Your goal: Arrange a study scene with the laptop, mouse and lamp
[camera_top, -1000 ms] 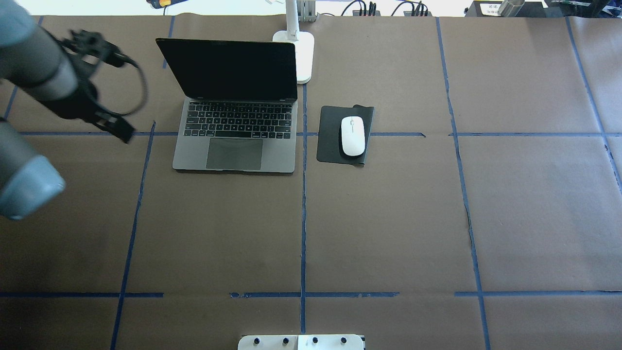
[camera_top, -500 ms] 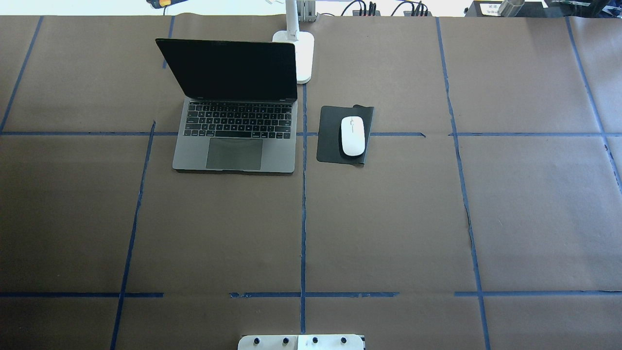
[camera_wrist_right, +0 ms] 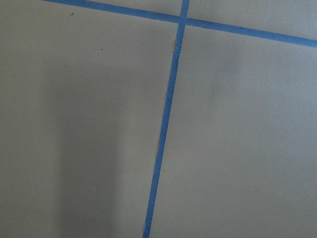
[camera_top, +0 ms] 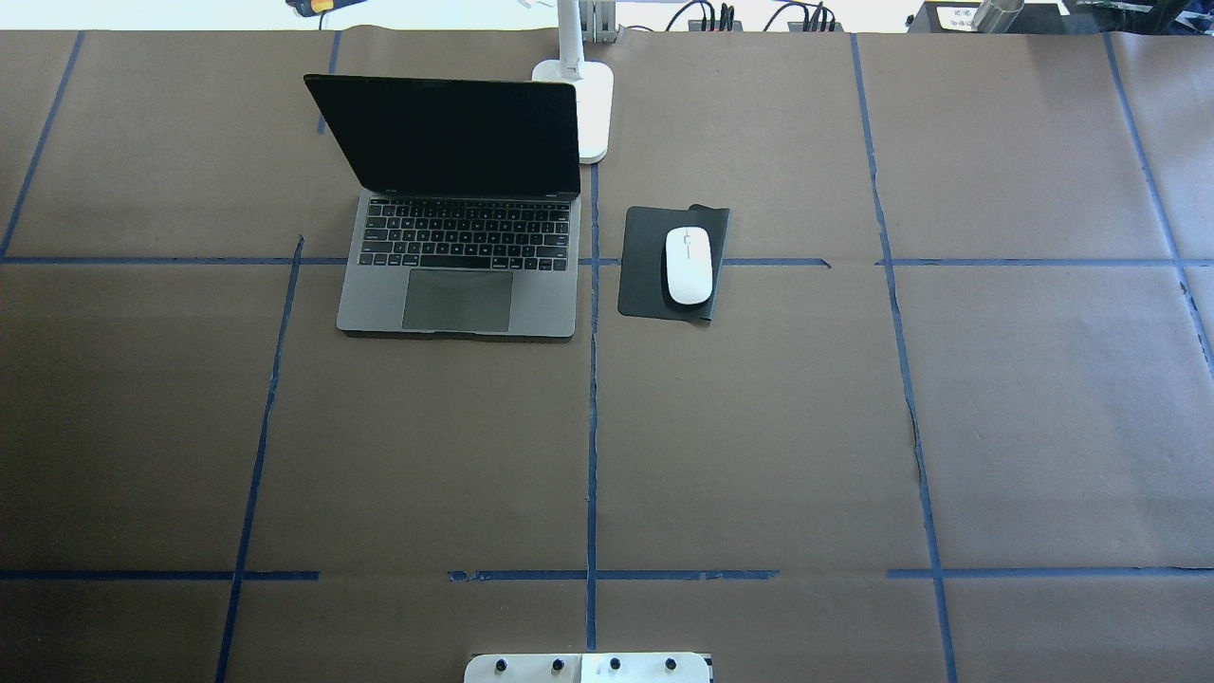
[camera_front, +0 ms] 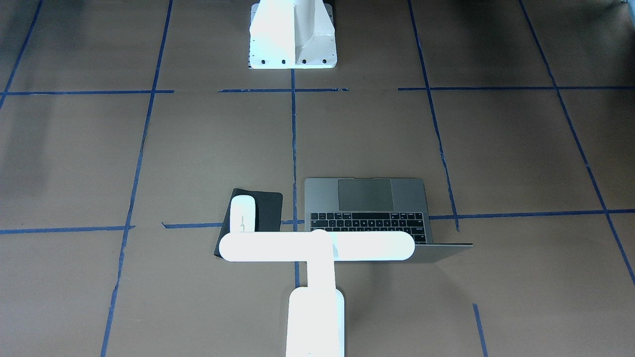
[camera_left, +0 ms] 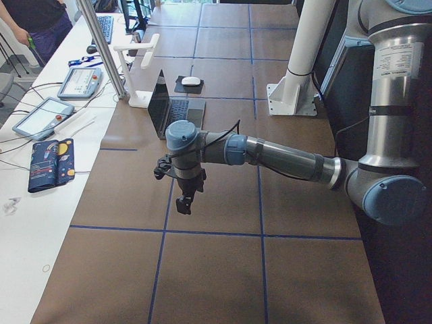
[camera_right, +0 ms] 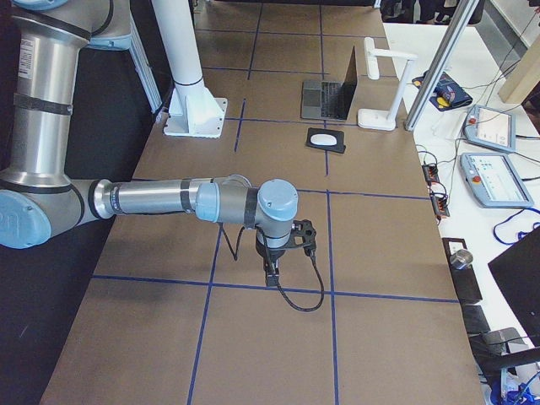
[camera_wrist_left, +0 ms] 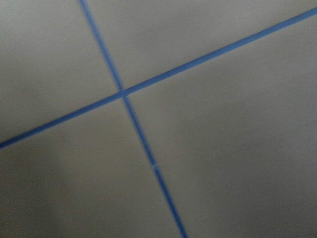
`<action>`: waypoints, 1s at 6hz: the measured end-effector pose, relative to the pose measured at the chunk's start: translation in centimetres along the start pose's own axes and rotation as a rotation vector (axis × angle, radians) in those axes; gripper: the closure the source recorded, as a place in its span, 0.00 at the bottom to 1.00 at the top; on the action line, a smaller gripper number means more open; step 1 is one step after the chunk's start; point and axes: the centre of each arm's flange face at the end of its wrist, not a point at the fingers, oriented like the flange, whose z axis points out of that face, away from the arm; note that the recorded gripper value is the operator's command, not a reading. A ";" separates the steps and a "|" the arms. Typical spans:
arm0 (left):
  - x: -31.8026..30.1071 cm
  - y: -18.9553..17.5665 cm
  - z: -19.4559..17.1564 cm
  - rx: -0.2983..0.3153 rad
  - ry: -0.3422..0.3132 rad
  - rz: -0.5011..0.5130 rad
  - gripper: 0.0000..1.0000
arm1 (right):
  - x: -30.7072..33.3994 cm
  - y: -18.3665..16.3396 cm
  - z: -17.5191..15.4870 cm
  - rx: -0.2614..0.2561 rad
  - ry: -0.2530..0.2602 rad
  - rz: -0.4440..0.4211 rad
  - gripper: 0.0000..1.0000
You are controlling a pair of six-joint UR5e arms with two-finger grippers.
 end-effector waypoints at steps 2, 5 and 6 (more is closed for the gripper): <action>-2.2 2.6 1.3 -0.025 0.010 -0.058 0.00 | 0.1 -0.1 0.0 0.006 0.002 -0.007 0.00; -3.3 2.0 1.9 -0.033 0.010 -0.100 0.00 | 0.1 -0.1 0.1 0.010 0.004 -0.008 0.00; -3.4 2.1 2.2 -0.038 0.014 -0.105 0.00 | 0.1 -0.1 0.0 0.011 0.004 -0.009 0.00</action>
